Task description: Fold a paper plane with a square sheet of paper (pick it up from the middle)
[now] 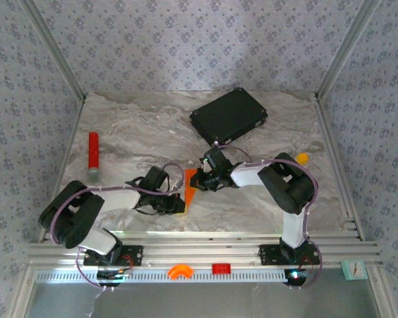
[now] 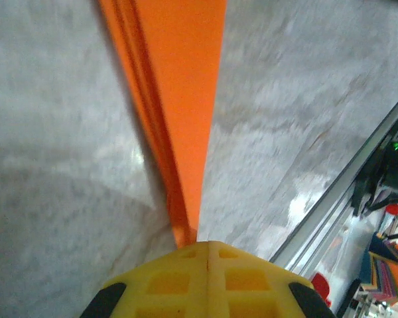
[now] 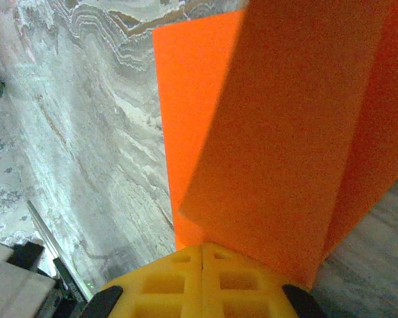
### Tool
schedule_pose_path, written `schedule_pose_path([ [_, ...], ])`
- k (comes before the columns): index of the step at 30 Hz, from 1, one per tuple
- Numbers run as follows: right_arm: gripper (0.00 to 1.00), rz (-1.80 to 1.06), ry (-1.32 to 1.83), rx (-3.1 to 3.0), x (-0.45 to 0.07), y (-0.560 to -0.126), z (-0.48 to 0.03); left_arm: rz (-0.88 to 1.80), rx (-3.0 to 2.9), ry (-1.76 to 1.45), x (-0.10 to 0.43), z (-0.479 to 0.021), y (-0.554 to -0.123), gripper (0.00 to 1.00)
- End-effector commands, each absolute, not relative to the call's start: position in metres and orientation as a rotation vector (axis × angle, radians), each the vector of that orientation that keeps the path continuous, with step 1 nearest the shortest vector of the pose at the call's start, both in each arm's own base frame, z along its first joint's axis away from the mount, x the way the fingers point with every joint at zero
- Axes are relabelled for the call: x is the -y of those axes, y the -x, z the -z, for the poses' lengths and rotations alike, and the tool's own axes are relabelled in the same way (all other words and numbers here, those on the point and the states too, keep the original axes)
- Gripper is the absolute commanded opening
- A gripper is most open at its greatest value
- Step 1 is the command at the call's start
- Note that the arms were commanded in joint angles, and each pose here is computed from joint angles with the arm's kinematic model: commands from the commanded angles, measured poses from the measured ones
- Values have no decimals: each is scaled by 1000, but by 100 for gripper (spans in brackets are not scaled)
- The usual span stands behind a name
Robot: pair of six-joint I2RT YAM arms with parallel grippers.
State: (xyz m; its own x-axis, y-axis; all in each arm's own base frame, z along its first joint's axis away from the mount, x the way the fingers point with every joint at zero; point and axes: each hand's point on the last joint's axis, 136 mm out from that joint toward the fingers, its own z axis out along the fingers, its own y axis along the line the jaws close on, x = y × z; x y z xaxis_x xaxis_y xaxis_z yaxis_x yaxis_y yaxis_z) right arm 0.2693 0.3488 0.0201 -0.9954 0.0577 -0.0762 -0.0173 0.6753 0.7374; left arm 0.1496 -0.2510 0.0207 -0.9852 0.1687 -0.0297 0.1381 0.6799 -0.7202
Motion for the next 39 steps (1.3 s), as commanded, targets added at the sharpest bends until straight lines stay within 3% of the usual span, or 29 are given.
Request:
schedule_pose_path([
  [1, 0, -980, -117, -2963, -317, -252, 31, -998, 2836, 257, 224, 0, -121, 6],
  [4, 0, -983, -115, -2964, -319, -251, 31, -986, 2852, 256, 224, -2, -125, 3],
  [11, 0, -1012, -133, -2948, -318, -249, 27, -1349, 3026, 315, 243, -84, -165, 0],
  [15, 0, -1054, -140, -2928, -322, -251, 24, -1454, 3000, 271, 255, -97, -195, 0],
  [27, 0, -1126, -155, -2898, -332, -256, 14, -1367, 3002, 234, 283, -57, -242, 0],
  [34, 0, -1145, -149, -2891, -338, -255, 10, -1240, 2991, 201, 273, -17, -232, 0],
  [39, 0, -1177, -123, -2855, -339, -261, -8, -1031, 2992, 198, 244, 22, -202, 0],
])
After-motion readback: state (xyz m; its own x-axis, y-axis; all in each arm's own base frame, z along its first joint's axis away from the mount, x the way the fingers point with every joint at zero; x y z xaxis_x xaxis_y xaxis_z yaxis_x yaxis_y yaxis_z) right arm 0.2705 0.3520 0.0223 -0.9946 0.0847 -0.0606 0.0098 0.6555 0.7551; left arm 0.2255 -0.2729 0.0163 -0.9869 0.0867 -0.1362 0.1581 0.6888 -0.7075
